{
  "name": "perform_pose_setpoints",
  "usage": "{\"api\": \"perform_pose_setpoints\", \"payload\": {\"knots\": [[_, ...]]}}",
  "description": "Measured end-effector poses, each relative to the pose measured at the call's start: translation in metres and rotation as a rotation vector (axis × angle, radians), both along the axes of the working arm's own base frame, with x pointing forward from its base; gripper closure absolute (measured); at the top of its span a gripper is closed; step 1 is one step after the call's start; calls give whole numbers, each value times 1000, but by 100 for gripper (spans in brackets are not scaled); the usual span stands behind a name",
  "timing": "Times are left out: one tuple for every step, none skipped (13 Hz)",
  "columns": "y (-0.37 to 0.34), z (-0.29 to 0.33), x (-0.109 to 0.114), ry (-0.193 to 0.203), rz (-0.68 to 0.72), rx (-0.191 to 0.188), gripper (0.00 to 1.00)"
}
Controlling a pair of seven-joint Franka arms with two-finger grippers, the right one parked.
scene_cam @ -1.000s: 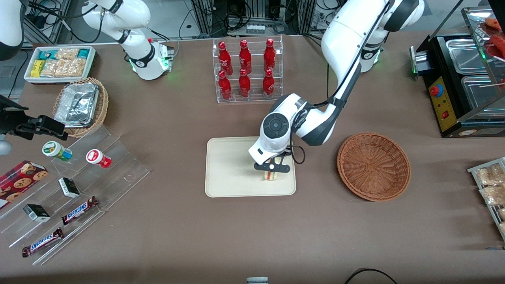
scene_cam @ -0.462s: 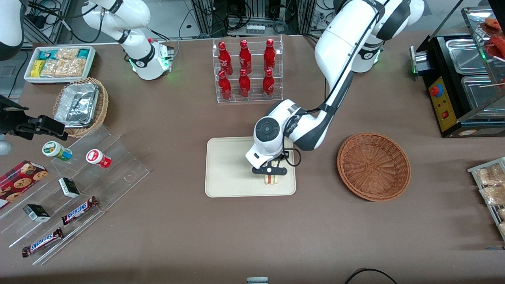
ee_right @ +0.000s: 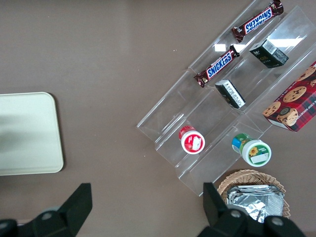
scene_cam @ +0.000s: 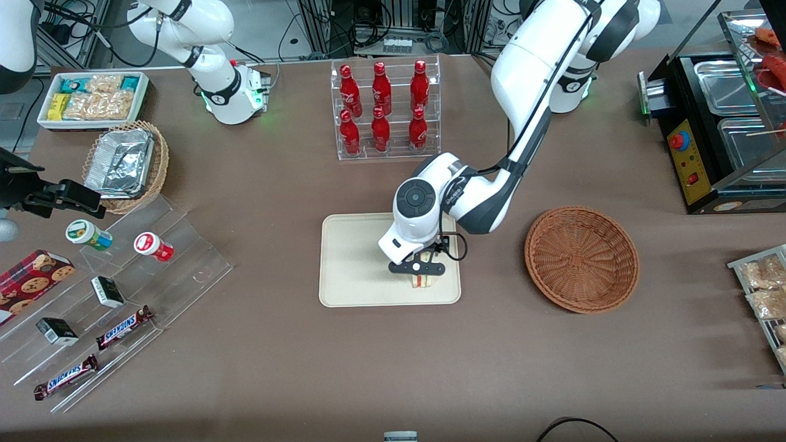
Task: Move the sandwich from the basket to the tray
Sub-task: 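Open the left gripper, release the sandwich, and raise the gripper away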
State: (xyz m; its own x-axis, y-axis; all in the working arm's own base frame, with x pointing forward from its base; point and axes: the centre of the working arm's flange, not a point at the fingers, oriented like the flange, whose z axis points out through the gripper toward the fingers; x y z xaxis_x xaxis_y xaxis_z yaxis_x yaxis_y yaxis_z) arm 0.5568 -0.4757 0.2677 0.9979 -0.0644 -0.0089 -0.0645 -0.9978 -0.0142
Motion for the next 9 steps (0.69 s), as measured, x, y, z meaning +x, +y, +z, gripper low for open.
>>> {"api": "perform_pose_setpoints", "payload": {"knots": [[0,14,5,-21,5,-13,0],[2,29,10,-41,13,-23,0],[8,44,17,-61,25,-33,0],[19,58,26,-79,44,-41,0],[34,70,37,-92,69,-47,0],[52,79,50,-101,99,-50,0],[71,86,61,-102,129,-47,0],[88,93,70,-102,155,-43,0],[106,98,79,-99,181,-38,0]]}}
